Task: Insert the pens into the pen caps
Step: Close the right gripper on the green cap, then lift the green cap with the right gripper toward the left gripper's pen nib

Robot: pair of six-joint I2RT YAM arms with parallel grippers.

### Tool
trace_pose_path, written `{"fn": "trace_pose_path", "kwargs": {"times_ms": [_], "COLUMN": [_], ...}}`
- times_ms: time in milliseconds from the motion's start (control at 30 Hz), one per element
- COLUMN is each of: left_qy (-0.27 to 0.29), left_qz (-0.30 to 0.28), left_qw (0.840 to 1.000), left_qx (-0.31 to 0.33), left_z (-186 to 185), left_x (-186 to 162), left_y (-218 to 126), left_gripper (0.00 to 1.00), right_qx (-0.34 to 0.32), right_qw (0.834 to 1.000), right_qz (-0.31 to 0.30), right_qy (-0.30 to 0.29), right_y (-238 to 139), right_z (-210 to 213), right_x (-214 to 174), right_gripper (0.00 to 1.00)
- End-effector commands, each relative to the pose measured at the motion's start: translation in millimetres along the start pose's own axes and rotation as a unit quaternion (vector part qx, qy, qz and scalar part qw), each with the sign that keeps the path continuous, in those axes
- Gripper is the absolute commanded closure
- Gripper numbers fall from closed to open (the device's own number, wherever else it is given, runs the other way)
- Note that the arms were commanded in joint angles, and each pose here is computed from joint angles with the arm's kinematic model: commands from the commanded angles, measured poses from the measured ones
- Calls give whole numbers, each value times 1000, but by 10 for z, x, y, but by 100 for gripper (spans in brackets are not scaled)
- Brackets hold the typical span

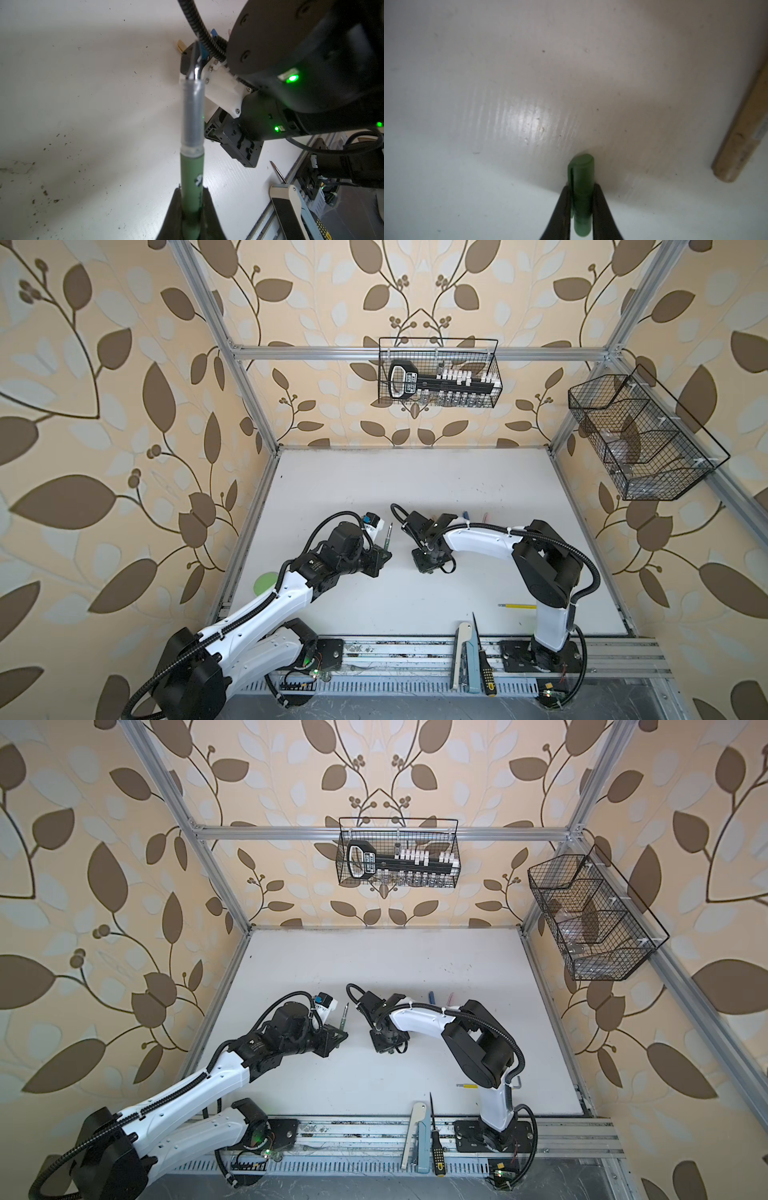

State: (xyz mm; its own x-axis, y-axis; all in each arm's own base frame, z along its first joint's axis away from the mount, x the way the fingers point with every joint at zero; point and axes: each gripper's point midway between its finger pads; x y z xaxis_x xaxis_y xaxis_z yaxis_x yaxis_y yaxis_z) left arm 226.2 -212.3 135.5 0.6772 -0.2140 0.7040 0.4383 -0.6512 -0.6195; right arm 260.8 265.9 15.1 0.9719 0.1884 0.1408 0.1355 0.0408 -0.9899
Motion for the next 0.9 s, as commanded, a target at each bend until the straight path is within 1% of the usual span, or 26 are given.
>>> {"fn": "trace_pose_path", "kwargs": {"times_ms": [0, 33, 100, 233, 300, 367, 467, 533, 600, 633, 700, 800, 867], "left_qy": [13, 14, 14, 18, 19, 20, 25, 27, 28, 28, 28, 26, 27], "left_qz": [-17, -15, -10, 2, 1, -2, 1, 4, 2, 1, -4, -16, -24], "left_qw": [999, 999, 999, 998, 998, 997, 996, 996, 995, 994, 993, 990, 988], "left_qx": [-41, -46, -50, -55, -65, -76, -83, -89, -98, -103, -116, -140, -149], "left_z": [-100, -110, -111, -145, -197, -265, -350, -409, -472, -504, -577, -674, -727], "left_x": [87, 85, 79, 55, 62, 78, 88, 86, 99, 104, 144, 222, 273], "left_y": [84, 119, 183, 304, 343, 383, 443, 481, 509, 520, 534, 528, 513], "left_gripper": [100, 100, 100, 100, 100, 100, 100, 100, 100, 100, 100, 100, 100], "right_qx": [-16, -14, 0, 38, 73, 126, 213, 270, 318, 339, 386, 439, 462], "right_qw": [1000, 1000, 999, 995, 988, 977, 948, 922, 896, 884, 855, 818, 800], "right_qz": [-15, -18, -41, -93, -126, -154, -201, -232, -258, -268, -292, -316, -326], "right_qy": [-2, -2, -2, 26, 47, 74, 122, 152, 171, 176, 188, 197, 199], "right_y": [48, 37, -50, -251, -371, -486, -691, -868, -1026, -1098, -1282, -1489, -1586], "right_z": [-92, -121, -102, -157, -192, -199, -231, -271, -298, -299, -292, -271, -264], "right_x": [51, 21, 79, 228, 319, 400, 517, 607, 678, 702, 762, 808, 833], "right_gripper": [85, 85, 86, 87, 87, 87, 87, 87, 87, 87, 87, 87, 87]}}
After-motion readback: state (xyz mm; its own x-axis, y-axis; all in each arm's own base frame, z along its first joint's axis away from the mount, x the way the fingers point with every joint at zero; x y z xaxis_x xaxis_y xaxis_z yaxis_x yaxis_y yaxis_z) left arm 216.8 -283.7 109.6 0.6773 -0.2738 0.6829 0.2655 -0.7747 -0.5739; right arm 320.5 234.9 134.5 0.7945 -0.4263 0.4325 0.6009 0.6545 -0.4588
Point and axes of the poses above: each gripper's point midway between its finger pads, its own y axis out along the fingers, its own z axis along the line the jaws close on, x = y × z, and after that the axes turned 9 degrees about y, right-handed
